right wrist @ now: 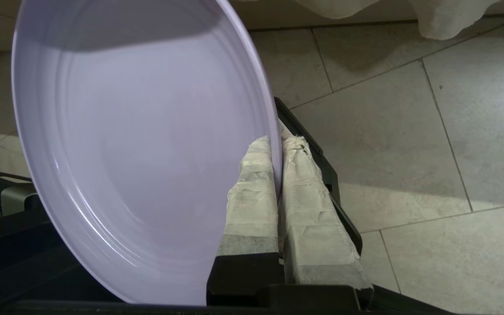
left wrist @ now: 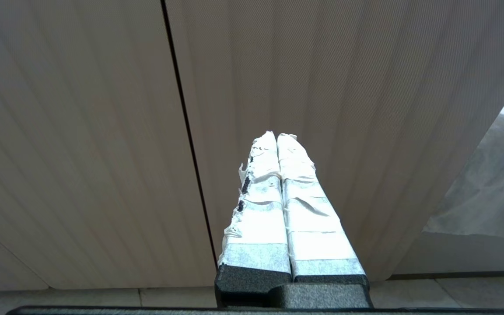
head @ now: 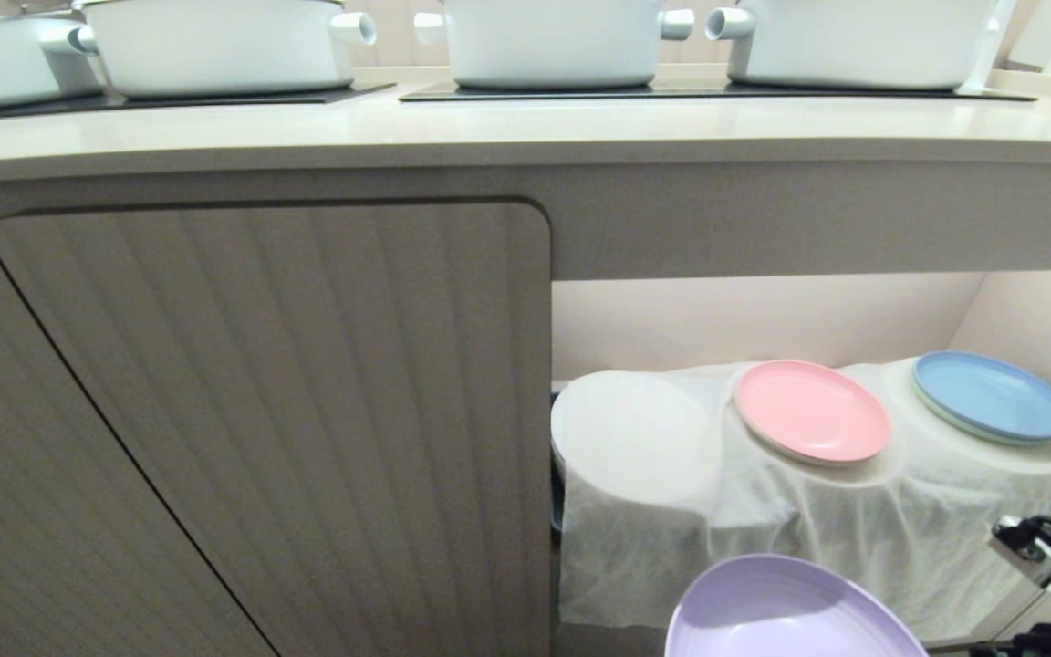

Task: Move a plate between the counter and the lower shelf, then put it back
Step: Put the plate

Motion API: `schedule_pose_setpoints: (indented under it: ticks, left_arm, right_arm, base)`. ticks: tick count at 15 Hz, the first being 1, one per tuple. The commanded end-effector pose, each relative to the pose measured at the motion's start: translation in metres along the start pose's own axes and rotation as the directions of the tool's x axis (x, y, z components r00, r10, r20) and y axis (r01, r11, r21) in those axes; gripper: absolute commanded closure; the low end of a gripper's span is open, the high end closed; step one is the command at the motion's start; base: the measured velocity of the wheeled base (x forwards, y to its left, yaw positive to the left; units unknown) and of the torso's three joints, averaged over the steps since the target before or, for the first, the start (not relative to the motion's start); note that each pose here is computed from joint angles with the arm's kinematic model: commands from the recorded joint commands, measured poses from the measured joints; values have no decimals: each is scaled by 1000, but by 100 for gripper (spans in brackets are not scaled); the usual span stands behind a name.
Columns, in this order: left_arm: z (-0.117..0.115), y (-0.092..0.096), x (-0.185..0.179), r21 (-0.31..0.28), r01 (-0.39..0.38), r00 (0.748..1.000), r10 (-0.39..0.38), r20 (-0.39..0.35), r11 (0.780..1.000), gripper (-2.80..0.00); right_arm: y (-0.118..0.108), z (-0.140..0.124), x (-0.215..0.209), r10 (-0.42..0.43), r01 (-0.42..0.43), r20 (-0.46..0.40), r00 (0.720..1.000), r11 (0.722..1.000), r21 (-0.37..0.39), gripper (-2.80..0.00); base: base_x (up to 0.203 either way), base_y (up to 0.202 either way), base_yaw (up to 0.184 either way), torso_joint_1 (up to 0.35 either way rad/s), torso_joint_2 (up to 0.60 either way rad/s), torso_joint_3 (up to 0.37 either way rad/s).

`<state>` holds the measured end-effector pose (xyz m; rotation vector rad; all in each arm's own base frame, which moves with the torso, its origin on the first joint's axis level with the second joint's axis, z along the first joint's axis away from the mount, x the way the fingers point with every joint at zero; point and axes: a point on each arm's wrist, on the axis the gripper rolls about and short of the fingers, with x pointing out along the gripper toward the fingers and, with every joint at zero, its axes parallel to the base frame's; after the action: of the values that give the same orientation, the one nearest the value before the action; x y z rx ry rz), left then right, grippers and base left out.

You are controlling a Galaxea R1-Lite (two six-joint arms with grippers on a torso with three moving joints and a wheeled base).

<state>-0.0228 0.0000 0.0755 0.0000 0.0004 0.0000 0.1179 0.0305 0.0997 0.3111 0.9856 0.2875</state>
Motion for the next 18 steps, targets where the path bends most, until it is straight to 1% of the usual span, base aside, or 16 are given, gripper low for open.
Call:
schedule_pose_setpoints:
  ticks: [1,6,11,18]
  left_arm:
    - [0,0,0,0,0,1000,0,0,1000,0]
    - [0,0,0,0,0,1000,0,0,1000,0]
    - [0,0,0,0,0,1000,0,0,1000,0]
    - [0,0,0,0,0,1000,0,0,1000,0]
  right_arm:
    - [0,-2,-1,2,-2,1,1000,1000,2,0]
    - [0,-1,-1,4,-4,5,1000,1000,2,0]
    - [0,-2,-1,2,-2,4,1000,997,72,0]
    - [0,-2,-2,2,-3,9,1000,997,73,0]
  base:
    - [0,0,0,0,0,0]
    - [0,0,0,0,0,0]
    - [0,0,0,0,0,0]
    - [0,0,0,0,0,0]
